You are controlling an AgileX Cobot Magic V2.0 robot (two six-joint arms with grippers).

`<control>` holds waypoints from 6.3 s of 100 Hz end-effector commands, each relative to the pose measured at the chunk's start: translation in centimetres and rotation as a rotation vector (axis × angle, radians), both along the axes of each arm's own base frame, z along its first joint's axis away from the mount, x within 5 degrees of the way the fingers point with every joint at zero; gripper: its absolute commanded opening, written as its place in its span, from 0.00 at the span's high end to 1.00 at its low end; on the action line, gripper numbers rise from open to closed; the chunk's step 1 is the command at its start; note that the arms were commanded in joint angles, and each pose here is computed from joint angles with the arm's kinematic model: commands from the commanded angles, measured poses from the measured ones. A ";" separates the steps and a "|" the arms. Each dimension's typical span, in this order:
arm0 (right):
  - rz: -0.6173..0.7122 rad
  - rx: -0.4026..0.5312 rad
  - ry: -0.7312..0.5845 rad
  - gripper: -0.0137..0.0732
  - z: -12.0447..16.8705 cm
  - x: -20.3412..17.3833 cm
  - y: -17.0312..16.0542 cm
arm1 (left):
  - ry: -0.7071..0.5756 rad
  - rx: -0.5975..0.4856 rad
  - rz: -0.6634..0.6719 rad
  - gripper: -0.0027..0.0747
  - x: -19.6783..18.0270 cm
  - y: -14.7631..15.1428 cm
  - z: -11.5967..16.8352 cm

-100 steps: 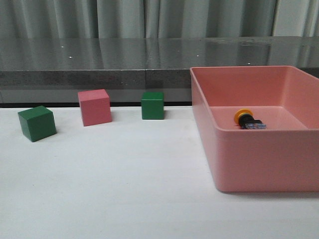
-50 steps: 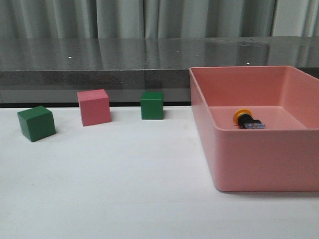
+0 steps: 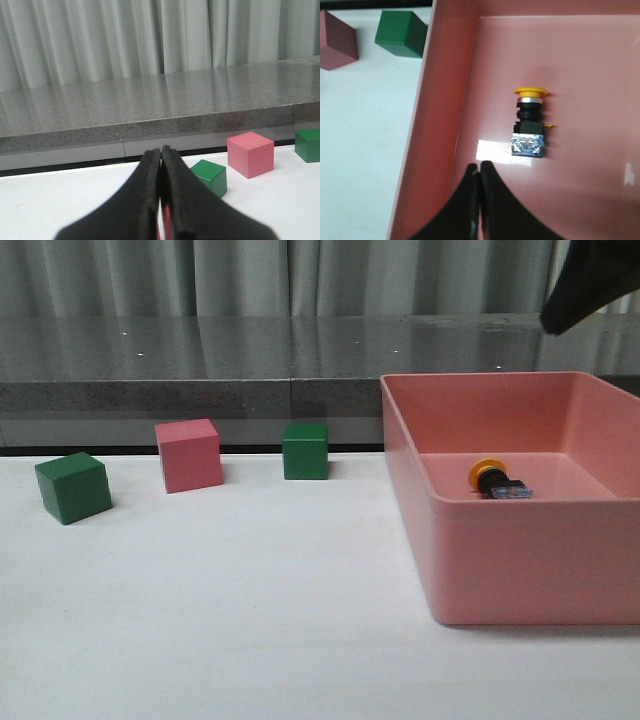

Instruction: Place and stand button with both arms

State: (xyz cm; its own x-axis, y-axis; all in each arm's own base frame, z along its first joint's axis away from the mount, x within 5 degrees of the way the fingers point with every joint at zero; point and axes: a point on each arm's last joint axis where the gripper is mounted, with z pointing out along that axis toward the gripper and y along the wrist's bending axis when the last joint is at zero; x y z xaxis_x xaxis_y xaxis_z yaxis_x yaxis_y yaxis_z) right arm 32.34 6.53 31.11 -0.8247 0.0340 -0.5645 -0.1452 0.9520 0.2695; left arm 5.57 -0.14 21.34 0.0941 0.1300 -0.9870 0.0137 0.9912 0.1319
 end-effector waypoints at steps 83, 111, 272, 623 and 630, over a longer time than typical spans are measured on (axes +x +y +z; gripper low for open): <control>0.023 -0.050 -0.099 0.22 -2.1 3.8 0.7 | -0.059 -0.017 -0.001 0.99 -0.1 0.0 -0.7; 0.056 -0.165 -0.068 0.22 -4.8 5.2 0.3 | -0.059 -0.017 -0.001 0.99 -0.1 0.0 -0.7; 0.821 -0.247 -0.256 0.74 4.3 3.2 13.5 | -0.059 -0.017 -0.001 0.99 -0.1 0.0 -0.7; -0.024 -0.459 -0.801 0.91 1.3 -25.8 -6.8 | 0.442 -0.170 -0.157 0.99 3.5 -1.7 8.5; -0.024 -0.459 -0.800 0.91 1.3 -25.8 -6.8 | 0.531 -0.069 -0.190 0.99 5.6 -1.9 9.8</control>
